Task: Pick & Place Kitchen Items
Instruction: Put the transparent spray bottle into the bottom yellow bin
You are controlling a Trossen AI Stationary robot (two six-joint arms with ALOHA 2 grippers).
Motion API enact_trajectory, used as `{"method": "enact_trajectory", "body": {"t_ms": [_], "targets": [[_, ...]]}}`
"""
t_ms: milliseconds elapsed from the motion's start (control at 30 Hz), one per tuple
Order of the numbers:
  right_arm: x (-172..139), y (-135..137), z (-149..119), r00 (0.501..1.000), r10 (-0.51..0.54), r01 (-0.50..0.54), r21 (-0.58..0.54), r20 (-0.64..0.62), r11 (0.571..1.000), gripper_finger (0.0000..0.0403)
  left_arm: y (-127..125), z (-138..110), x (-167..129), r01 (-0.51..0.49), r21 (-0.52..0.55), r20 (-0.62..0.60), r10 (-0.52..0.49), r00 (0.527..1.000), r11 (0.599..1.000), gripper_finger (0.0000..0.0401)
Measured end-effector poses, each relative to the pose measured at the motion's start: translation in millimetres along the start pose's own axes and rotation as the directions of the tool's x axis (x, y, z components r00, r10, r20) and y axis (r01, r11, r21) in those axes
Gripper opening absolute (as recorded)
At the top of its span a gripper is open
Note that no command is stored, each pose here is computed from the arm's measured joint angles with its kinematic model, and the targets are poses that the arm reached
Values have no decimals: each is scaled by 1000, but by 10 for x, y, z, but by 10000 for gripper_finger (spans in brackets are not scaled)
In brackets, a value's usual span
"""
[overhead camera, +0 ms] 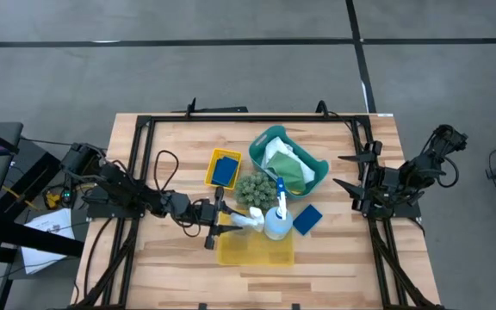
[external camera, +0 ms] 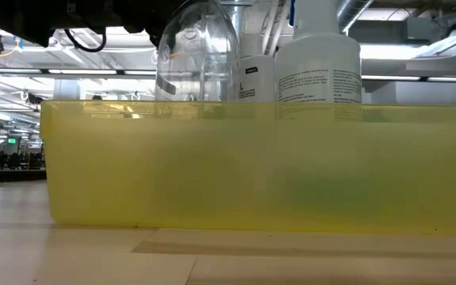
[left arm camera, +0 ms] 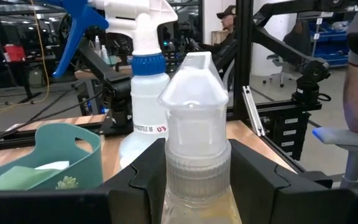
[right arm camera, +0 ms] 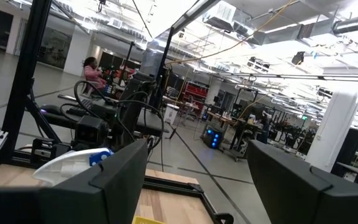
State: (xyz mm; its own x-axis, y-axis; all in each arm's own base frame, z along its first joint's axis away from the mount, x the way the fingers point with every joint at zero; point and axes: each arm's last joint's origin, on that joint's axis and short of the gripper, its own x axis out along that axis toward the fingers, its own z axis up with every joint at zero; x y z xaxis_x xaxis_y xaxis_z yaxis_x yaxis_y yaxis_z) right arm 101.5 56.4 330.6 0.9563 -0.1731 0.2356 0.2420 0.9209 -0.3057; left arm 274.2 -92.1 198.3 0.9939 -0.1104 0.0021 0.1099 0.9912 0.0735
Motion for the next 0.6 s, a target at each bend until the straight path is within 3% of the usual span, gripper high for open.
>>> {"method": "enact_trajectory", "body": {"t_ms": [600], "targets": [[0,-1,1,1000,0,0,1,1,1000,268,87,66,-65,-66,35,-52,67,996,997,135]]}}
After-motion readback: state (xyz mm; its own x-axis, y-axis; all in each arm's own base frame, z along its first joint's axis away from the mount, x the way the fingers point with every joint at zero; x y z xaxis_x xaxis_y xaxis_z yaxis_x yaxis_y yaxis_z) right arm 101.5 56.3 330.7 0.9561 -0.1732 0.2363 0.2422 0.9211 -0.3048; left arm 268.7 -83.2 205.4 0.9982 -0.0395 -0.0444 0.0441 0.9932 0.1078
